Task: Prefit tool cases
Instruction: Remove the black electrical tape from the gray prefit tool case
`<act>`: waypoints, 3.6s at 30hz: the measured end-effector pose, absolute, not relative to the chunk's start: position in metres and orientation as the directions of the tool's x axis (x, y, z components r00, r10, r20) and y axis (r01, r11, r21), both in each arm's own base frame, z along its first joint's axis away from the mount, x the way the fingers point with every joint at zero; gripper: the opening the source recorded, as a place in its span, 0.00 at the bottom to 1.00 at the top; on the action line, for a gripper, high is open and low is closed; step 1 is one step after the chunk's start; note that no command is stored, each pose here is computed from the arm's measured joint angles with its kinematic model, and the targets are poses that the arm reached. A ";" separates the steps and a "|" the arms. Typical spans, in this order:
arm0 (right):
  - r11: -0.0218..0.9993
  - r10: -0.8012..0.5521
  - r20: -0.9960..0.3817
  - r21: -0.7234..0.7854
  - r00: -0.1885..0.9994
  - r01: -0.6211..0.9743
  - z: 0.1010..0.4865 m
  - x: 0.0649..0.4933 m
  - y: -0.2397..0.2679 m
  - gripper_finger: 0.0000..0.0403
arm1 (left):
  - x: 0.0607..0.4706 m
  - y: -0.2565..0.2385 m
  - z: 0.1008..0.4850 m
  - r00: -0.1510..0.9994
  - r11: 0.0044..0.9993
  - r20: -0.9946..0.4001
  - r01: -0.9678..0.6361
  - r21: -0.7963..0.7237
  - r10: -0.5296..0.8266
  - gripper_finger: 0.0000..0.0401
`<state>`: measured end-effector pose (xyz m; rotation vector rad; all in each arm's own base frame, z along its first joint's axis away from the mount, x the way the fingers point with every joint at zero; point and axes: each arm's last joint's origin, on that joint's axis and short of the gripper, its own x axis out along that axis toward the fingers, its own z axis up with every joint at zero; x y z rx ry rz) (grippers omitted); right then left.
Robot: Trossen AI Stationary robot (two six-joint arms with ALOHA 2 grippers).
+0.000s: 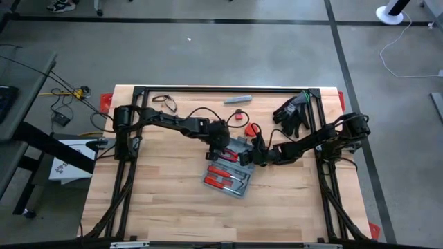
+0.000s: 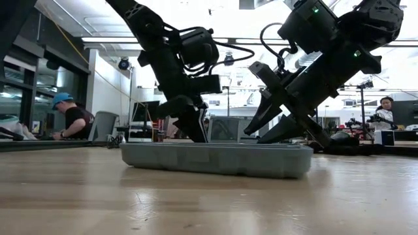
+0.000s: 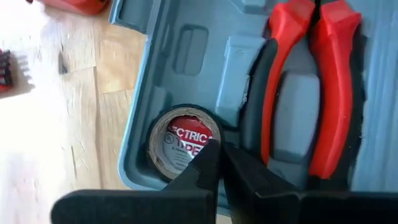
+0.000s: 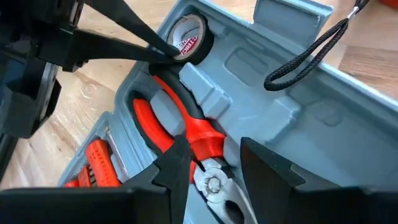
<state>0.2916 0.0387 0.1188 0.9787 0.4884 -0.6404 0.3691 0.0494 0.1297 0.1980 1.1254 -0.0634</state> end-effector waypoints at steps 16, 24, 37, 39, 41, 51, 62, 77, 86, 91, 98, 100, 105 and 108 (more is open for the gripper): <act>0.387 -0.290 -0.641 0.601 0.711 0.700 0.119 0.291 0.038 0.33 | 0.337 0.068 0.218 0.495 0.973 -0.842 -0.031 0.230 0.215 0.00; 0.390 -0.291 -0.645 0.595 0.707 0.703 0.118 0.291 0.038 0.33 | 0.325 0.086 0.205 0.534 0.998 -0.845 0.058 0.015 -0.018 0.00; 0.388 -0.293 -0.652 0.588 0.700 0.710 0.117 0.290 0.038 0.33 | 0.346 0.054 0.161 0.493 0.947 -0.869 0.299 0.115 -0.050 0.20; 0.387 -0.293 -0.653 0.587 0.698 0.711 0.117 0.290 0.038 0.33 | 0.349 0.051 0.160 0.498 0.942 -0.867 0.291 0.169 0.002 0.25; 0.386 -0.294 -0.653 0.587 0.698 0.712 0.117 0.290 0.038 0.33 | 0.350 0.050 0.154 0.475 0.938 -0.878 0.277 0.208 0.054 0.29; 0.390 -0.296 -0.659 0.578 0.692 0.717 0.117 0.289 0.038 0.33 | 0.355 0.048 0.139 0.455 0.940 -0.889 0.279 0.194 0.049 0.33; 0.394 -0.298 -0.669 0.564 0.681 0.726 0.116 0.288 0.037 0.33 | 0.360 0.042 0.115 0.389 0.946 -0.917 0.258 0.197 0.085 0.17; 0.388 -0.301 -0.670 0.564 0.679 0.729 0.116 0.288 0.037 0.33 | 0.352 0.039 0.161 0.435 0.981 -0.896 0.118 0.154 0.089 0.00; 0.389 -0.304 -0.680 0.550 0.667 0.739 0.114 0.287 0.037 0.33 | 0.337 0.053 0.217 0.568 0.981 -0.808 0.003 0.192 0.156 0.00; 0.392 -0.304 -0.680 0.549 0.667 0.738 0.114 0.287 0.037 0.33 | 0.319 0.069 0.220 0.459 0.973 -0.860 -0.053 0.223 0.222 0.00; 0.393 -0.304 -0.680 0.549 0.667 0.738 0.114 0.287 0.037 0.33 | 0.289 0.096 0.187 0.303 0.973 -0.926 -0.128 0.194 0.224 0.00; 0.396 -0.301 -0.680 0.549 0.668 0.737 0.114 0.287 0.038 0.33 | 0.278 0.104 0.173 0.277 0.971 -0.937 -0.166 0.171 0.212 0.00; 0.405 -0.293 -0.680 0.548 0.672 0.732 0.114 0.286 0.042 0.33 | 0.249 0.114 0.141 0.224 0.961 -0.961 -0.258 0.100 0.160 0.00; 0.408 -0.291 -0.680 0.548 0.673 0.730 0.114 0.286 0.043 0.33 | 0.241 0.119 0.136 0.220 0.948 -0.965 -0.309 0.071 0.144 0.01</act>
